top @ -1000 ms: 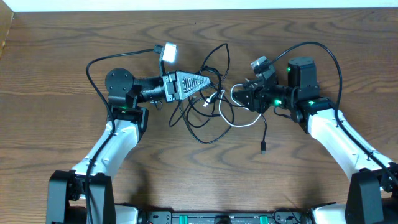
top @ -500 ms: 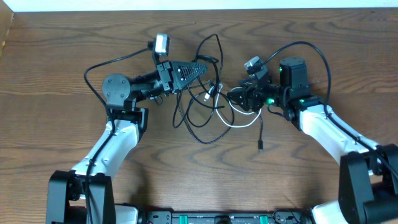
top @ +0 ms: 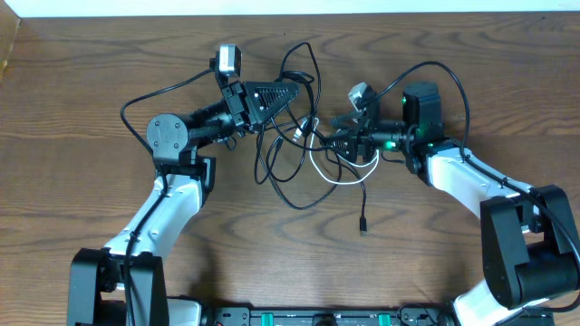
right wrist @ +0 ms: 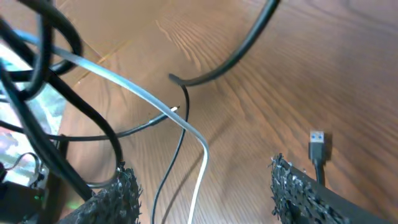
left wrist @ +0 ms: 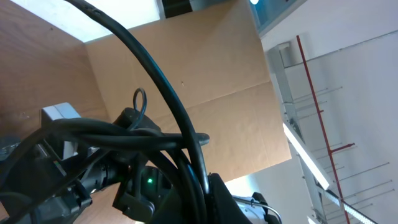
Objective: Untangle cables
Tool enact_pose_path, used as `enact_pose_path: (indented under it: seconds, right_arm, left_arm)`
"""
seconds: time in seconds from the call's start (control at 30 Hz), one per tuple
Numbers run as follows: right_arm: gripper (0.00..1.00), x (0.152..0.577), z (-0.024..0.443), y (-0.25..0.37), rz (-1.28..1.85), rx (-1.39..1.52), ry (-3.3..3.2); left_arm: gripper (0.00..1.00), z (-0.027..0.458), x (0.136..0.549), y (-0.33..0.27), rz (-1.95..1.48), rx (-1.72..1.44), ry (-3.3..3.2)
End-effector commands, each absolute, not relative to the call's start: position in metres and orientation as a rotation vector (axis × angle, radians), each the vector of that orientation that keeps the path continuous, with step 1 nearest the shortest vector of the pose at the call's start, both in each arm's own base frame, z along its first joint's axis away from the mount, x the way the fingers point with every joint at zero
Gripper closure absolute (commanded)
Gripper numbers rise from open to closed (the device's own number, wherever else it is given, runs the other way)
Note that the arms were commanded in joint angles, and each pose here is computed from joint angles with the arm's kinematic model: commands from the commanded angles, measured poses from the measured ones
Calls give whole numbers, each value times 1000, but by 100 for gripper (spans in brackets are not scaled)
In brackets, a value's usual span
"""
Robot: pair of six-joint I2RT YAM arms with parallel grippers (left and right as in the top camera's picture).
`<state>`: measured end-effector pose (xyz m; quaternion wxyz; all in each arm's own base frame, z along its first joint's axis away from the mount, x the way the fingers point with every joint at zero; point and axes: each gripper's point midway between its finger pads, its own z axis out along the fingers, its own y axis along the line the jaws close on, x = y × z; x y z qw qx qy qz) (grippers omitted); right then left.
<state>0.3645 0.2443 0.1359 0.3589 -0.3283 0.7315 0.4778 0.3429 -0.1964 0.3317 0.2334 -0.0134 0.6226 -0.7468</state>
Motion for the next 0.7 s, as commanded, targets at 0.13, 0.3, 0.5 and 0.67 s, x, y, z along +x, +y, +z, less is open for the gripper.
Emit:
enact_pose_path:
  seconds: [0.13,0.3,0.5,0.67]
  right_arm:
    - [43,365,132,269,1165,-846,1904]
    - [43,367,136,284,1156,-832,1881]
    - [46,380,136,288,1068,-752,1902]
    - [86,382,135,287,1086,-687,1941]
  left_arm:
    - [92,352,339,-195,-2066,-16,1668]
    - [92,352,339,-195,-2076,-27,1673]
    - [93,352,339,-195,-2109,-65,1687]
    - [92,352,339,-196,-2111,-66,1688]
